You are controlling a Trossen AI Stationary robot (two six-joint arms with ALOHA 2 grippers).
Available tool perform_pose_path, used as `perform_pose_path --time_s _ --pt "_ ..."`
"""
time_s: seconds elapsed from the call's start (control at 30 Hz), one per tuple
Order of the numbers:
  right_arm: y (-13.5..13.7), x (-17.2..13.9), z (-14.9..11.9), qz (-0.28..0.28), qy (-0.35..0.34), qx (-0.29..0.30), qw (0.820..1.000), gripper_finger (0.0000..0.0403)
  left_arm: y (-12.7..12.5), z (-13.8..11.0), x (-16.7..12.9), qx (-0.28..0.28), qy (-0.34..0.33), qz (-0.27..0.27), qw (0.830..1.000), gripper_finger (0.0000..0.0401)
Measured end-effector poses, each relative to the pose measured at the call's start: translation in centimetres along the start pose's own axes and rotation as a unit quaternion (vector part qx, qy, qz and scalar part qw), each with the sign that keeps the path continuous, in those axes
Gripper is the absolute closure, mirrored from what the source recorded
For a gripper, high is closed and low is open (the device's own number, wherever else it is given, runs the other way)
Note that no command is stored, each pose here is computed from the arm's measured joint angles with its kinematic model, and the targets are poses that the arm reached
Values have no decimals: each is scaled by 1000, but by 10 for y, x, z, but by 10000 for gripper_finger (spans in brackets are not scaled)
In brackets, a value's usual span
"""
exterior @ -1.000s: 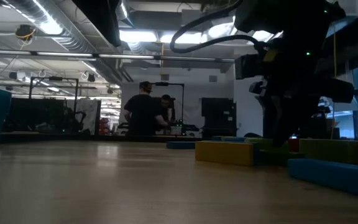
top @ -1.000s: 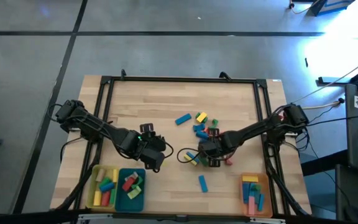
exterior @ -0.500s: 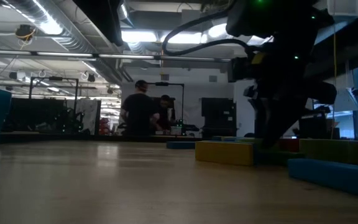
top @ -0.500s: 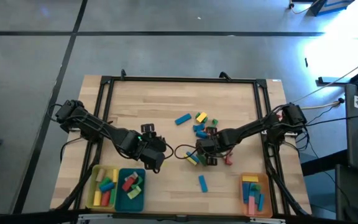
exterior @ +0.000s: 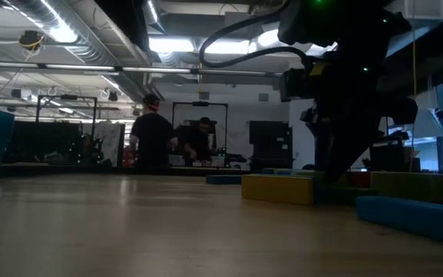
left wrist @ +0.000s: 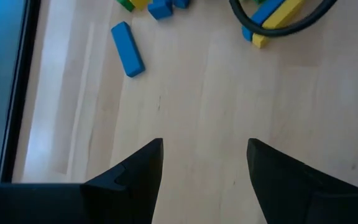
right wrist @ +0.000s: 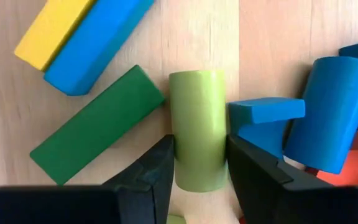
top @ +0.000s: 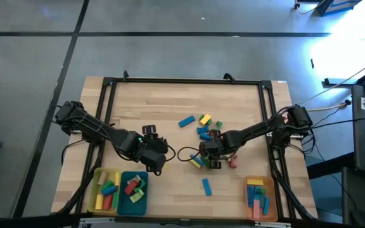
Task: Sort blocks by size
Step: Put the light green cylindrical block into the yellow bin
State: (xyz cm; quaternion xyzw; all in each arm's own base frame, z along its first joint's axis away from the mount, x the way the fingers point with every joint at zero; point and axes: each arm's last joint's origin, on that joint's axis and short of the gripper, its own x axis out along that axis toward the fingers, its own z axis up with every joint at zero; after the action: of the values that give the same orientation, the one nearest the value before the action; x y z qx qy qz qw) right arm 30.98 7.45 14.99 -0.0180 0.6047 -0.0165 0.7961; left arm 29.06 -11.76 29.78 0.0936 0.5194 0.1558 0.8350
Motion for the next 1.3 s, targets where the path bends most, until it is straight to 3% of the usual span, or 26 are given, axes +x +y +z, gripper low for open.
perform_pose_path --time_s 0.27,0.43,0.87,1.0,1.17,1.3 --pt "0 3 5 20 -15 5 1000 260 9 -6 -22 -45 -23 -16 999 191" --pt "1 3 5 26 -14 8 1000 258 7 -8 -25 -45 -24 -19 999 191" --pt "1 5 2 26 -4 21 999 186 7 -8 -26 -44 -25 -19 999 191" --pt "1 8 2 25 -1 18 1000 204 7 -8 -26 -44 -25 -19 999 191" --pt "1 11 3 25 2 17 1000 263 8 -9 -27 -43 -25 -19 999 191" --pt "2 5 7 30 10 16 999 270 9 -10 -28 -48 -26 -18 998 191"
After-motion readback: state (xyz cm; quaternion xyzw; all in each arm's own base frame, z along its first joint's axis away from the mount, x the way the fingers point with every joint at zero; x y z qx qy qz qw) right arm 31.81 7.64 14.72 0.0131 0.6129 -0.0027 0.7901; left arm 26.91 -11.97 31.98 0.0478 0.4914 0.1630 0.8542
